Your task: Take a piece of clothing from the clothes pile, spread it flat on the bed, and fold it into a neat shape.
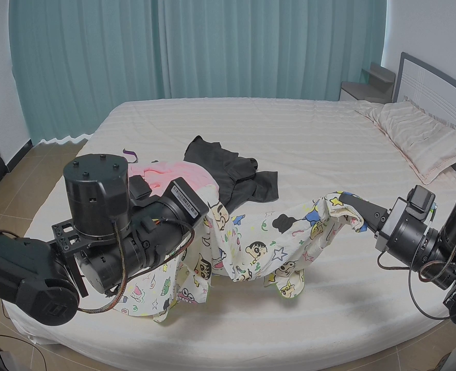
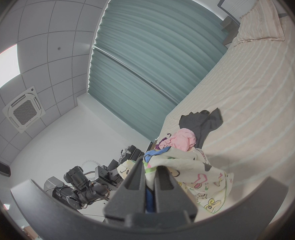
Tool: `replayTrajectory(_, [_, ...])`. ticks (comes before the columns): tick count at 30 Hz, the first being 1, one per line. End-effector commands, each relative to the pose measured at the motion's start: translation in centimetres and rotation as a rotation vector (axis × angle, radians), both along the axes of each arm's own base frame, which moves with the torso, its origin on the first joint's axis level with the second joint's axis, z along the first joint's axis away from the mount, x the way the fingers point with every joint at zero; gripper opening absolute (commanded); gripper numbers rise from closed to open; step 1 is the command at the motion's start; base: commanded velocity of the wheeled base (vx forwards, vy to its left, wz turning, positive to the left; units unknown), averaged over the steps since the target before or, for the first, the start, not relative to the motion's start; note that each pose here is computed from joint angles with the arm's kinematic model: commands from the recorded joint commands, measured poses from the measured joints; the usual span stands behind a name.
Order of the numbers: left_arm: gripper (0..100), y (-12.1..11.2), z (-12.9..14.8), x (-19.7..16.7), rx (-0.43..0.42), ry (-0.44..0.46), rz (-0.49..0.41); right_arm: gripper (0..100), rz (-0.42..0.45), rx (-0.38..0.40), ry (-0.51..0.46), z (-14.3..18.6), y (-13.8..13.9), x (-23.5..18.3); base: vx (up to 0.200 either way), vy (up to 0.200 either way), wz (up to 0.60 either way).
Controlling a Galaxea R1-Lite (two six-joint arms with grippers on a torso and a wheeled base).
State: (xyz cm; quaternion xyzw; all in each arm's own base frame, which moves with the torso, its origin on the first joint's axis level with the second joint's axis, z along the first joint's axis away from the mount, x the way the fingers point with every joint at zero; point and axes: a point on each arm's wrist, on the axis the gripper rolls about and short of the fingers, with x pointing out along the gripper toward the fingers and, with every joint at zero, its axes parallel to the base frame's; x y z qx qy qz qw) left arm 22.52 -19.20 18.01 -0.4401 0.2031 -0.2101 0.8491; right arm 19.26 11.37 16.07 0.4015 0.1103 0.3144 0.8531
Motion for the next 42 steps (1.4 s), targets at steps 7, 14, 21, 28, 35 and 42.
replayTrajectory(7, [0, 0.02, 0.07, -0.01, -0.002, -0.002, 0.0, 0, -0.003, 0.001, -0.006, 0.09, -0.09, -0.01, 0.0, -0.2, 0.0])
replayTrajectory(14, [0, 0.07, 0.03, 0.01, -0.001, -0.001, 0.003, 0, -0.017, 0.005, -0.013, 0.26, -0.4, 0.08, 0.0, -0.2, 0.0])
replayTrajectory(21, [0, 0.08, 0.07, -0.01, -0.001, -0.003, 0.003, 0, -0.017, 0.003, -0.013, 0.23, -0.39, 0.1, 0.0, -0.2, 0.0])
replayTrajectory(28, [0, 0.12, 0.07, 0.02, -0.002, -0.002, 0.005, 0, -0.017, 0.004, -0.012, 0.23, -0.39, 0.1, 0.0, -0.2, 0.0])
replayTrajectory(35, [0, 0.12, 0.11, 0.09, -0.001, -0.005, 0.024, 0, -0.019, 0.003, -0.012, 0.23, -0.39, 0.1, 0.0, -0.2, 0.0])
replayTrajectory(42, [0, 0.12, 0.11, 0.09, -0.001, -0.005, 0.026, 0, -0.02, 0.003, -0.012, 0.23, -0.42, 0.12, 0.0, -0.2, 0.0])
